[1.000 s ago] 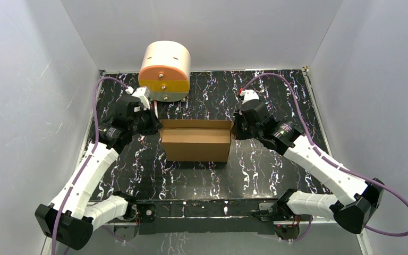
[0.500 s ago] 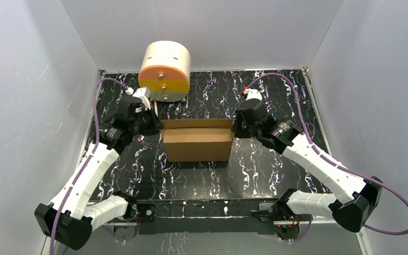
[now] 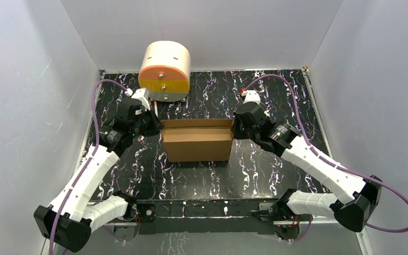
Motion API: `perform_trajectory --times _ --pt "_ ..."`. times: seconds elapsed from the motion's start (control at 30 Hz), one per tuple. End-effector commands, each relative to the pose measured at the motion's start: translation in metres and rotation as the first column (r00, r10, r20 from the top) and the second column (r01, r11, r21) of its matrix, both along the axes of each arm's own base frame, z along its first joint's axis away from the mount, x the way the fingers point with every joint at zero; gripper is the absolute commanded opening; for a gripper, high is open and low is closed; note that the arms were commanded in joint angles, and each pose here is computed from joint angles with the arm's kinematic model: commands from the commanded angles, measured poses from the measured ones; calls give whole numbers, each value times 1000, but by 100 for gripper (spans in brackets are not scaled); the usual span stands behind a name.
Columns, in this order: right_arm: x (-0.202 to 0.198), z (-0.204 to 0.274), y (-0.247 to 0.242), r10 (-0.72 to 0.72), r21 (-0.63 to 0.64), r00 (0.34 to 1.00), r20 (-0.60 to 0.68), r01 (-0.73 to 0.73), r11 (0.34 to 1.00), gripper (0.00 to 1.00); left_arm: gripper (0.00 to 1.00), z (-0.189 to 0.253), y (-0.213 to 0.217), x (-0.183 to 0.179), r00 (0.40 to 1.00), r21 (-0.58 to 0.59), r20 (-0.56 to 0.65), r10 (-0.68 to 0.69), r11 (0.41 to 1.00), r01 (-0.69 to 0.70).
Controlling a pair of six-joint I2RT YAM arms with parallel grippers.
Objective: Fold the paper box
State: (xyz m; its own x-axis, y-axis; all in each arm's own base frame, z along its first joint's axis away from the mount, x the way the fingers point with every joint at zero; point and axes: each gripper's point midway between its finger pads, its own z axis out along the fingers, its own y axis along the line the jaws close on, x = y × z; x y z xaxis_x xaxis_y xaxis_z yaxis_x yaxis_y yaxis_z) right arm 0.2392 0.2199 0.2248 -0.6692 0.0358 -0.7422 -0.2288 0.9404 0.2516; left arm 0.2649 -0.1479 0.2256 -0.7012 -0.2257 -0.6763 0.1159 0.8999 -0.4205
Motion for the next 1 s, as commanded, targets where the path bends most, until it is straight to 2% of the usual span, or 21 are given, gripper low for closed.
perform_trajectory --times 0.0,0.4,0.8,0.97 --pt "-16 -11 10 38 31 999 -38 -37 999 0 0 -7 -12 -15 998 -53 -45 -40 998 37" --pt "-22 -17 9 34 20 999 -23 -34 999 0 0 -12 -14 -18 998 -47 -47 -29 999 27" --pt "-23 -20 5 36 -15 999 13 -36 999 0 0 -22 20 -16 1000 159 6 -4 987 2" --pt "-23 -17 2 36 -21 999 27 -35 999 0 0 -21 25 -14 1000 187 16 8 982 -11"
